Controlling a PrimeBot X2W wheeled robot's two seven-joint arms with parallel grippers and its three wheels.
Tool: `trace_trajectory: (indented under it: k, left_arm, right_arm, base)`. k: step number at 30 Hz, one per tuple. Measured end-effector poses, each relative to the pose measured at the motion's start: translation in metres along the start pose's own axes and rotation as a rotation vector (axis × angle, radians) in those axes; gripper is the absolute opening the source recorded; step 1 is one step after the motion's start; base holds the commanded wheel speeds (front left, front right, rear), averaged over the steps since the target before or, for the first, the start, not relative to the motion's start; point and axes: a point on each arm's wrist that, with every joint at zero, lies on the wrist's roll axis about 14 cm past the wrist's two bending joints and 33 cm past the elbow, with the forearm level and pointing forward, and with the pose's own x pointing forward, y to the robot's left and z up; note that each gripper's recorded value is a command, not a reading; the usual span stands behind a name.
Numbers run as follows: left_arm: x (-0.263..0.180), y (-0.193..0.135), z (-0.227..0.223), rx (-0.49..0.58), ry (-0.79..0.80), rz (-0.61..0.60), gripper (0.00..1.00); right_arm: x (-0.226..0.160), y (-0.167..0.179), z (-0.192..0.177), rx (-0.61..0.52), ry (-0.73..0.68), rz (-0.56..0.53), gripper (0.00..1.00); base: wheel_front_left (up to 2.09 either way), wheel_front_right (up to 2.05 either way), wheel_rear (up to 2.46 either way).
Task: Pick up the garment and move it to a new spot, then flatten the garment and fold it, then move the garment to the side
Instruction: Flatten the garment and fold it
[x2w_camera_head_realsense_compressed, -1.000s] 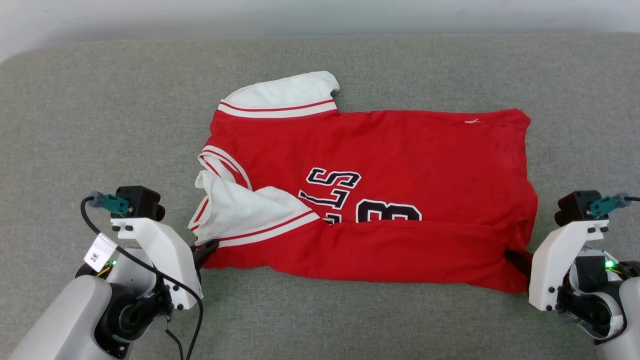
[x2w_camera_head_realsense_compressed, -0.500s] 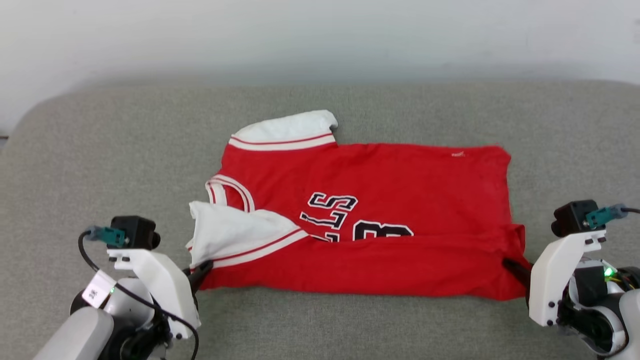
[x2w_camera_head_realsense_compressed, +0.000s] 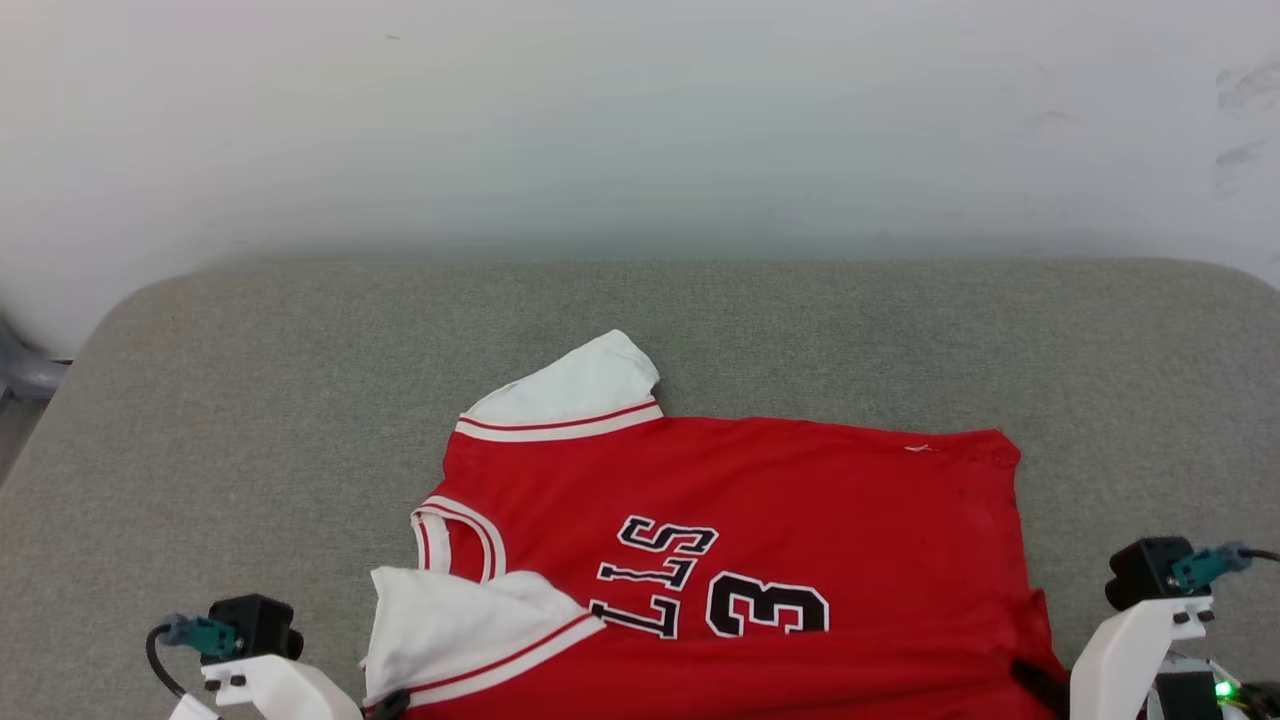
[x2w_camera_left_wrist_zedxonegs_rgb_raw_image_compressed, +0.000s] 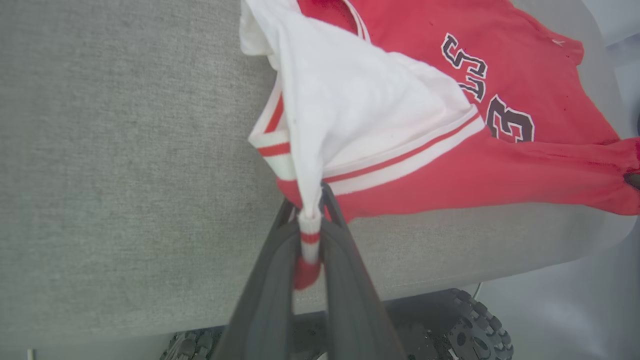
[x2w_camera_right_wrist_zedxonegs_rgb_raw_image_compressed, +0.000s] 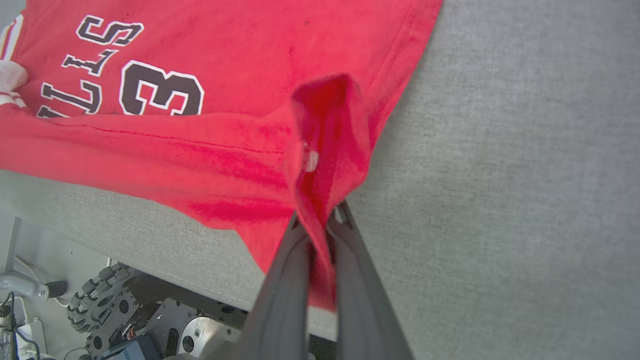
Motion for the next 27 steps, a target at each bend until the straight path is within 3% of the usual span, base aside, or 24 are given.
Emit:
trace_trajectory:
  k: [7, 8, 9, 10, 11, 15, 16, 23, 27]
  left_arm:
    - [0.004, 0.006, -0.034, -0.104, 0.051, 0.018, 0.00]
    - [0.006, 0.006, -0.038, -0.112, 0.054, 0.018, 0.00]
    - [0.009, 0.007, -0.040, -0.116, 0.057, 0.020, 0.42]
    - [0.011, 0.008, -0.040, -0.115, 0.052, 0.023, 0.88]
    - [0.013, 0.008, -0.038, -0.116, 0.040, 0.023, 1.00]
    - [0.021, 0.007, -0.027, -0.092, -0.016, 0.017, 1.00]
    - [0.022, 0.010, -0.005, -0.049, -0.114, 0.026, 1.00]
    - [0.018, 0.002, 0.062, 0.054, -0.415, 0.031, 1.00]
    - [0.016, -0.007, 0.094, 0.113, -0.556, 0.015, 1.00]
  right_arm:
    - [0.006, -0.003, -0.035, 0.056, 0.060, -0.020, 0.00]
    - [0.008, -0.003, -0.037, 0.074, 0.052, -0.016, 0.36]
    - [0.010, -0.002, -0.037, 0.086, 0.039, -0.014, 1.00]
    - [0.012, -0.001, -0.038, 0.084, 0.033, -0.014, 1.00]
    - [0.013, -0.001, -0.037, 0.083, 0.019, -0.015, 1.00]
    - [0.011, 0.001, -0.015, 0.067, -0.132, -0.015, 1.00]
    - [0.005, 0.001, 0.010, 0.043, -0.282, -0.024, 1.00]
    - [-0.024, 0.001, 0.072, -0.062, -0.645, -0.077, 1.00]
    - [-0.032, 0.001, 0.086, -0.079, -0.726, -0.097, 1.00]
  base:
    - [0.00, 0.00, 0.00]
    - [0.00, 0.00, 0.00]
    - [0.00, 0.00, 0.00]
    - [0.00, 0.00, 0.00]
    - [0.00, 0.00, 0.00]
    - [0.00, 0.00, 0.00]
    - [0.00, 0.00, 0.00]
    - [0.00, 0.00, 0.00]
    - [0.00, 0.00, 0.00]
